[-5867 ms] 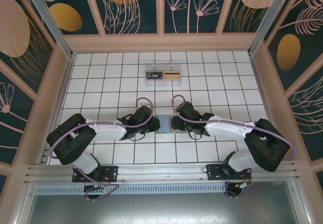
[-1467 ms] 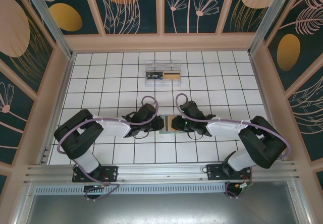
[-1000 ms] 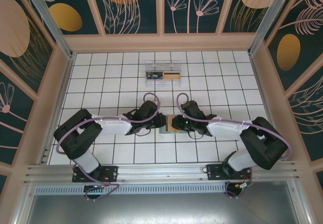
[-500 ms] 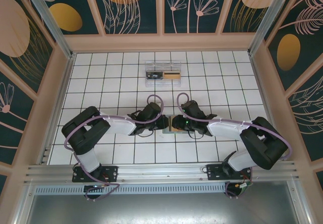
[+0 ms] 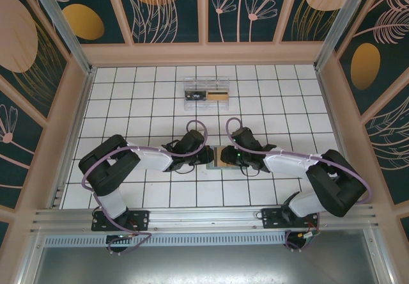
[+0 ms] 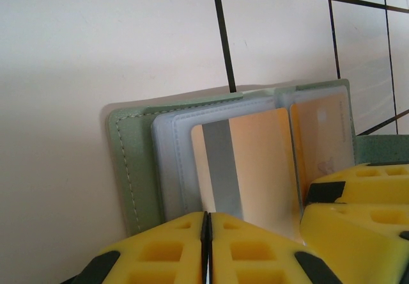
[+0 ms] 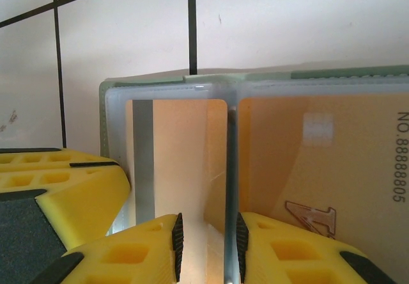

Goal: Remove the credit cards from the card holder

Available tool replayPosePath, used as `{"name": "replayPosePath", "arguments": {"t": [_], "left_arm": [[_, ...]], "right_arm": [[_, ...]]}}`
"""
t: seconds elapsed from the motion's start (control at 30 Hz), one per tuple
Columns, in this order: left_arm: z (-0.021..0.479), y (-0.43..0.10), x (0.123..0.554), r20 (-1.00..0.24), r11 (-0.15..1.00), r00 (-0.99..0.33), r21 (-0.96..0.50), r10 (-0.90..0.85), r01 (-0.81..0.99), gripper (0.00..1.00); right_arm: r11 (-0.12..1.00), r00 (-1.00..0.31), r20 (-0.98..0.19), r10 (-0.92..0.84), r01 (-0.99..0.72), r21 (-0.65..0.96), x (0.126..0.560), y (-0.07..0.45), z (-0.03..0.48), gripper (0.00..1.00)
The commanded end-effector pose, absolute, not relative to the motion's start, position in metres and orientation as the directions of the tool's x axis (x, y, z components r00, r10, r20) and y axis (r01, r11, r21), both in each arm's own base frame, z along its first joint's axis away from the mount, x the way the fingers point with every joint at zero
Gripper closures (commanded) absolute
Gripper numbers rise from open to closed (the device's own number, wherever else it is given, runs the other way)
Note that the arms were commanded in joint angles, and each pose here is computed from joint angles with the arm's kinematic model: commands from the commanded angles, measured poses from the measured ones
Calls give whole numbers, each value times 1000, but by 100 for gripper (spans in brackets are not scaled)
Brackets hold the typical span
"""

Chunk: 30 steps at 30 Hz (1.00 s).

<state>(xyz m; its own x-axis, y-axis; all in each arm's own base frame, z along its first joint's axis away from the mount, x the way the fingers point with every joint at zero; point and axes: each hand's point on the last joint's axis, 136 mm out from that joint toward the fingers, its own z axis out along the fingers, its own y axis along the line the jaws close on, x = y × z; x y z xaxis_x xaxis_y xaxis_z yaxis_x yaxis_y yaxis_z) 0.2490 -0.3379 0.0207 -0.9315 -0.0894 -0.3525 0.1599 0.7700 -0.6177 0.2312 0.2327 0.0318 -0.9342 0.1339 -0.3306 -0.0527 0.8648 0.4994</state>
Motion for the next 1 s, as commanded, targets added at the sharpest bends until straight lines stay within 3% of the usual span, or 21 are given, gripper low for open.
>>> {"name": "replayPosePath", "arguments": {"t": [0.0,0.47,0.87,0.97], "left_arm": [[-19,-316,228,-265,843,-963,-528,-52,100,88],[-22,-317,226,-255,840,-966,-534,-47,100,88],[-21,-317,226,-258,840,-965,-533,-48,101,88],[-20,-316,226,-259,841,-964,-531,-50,100,88]], "right_arm": [[868,-936,-329,125,-57,493,233,232,30,69],[844,-946,-306,111,-73,531,230,241,30,70],[803,-949,-283,137,-60,593,230,239,32,100],[805,-949,-278,145,-50,592,230,235,30,100]]}}
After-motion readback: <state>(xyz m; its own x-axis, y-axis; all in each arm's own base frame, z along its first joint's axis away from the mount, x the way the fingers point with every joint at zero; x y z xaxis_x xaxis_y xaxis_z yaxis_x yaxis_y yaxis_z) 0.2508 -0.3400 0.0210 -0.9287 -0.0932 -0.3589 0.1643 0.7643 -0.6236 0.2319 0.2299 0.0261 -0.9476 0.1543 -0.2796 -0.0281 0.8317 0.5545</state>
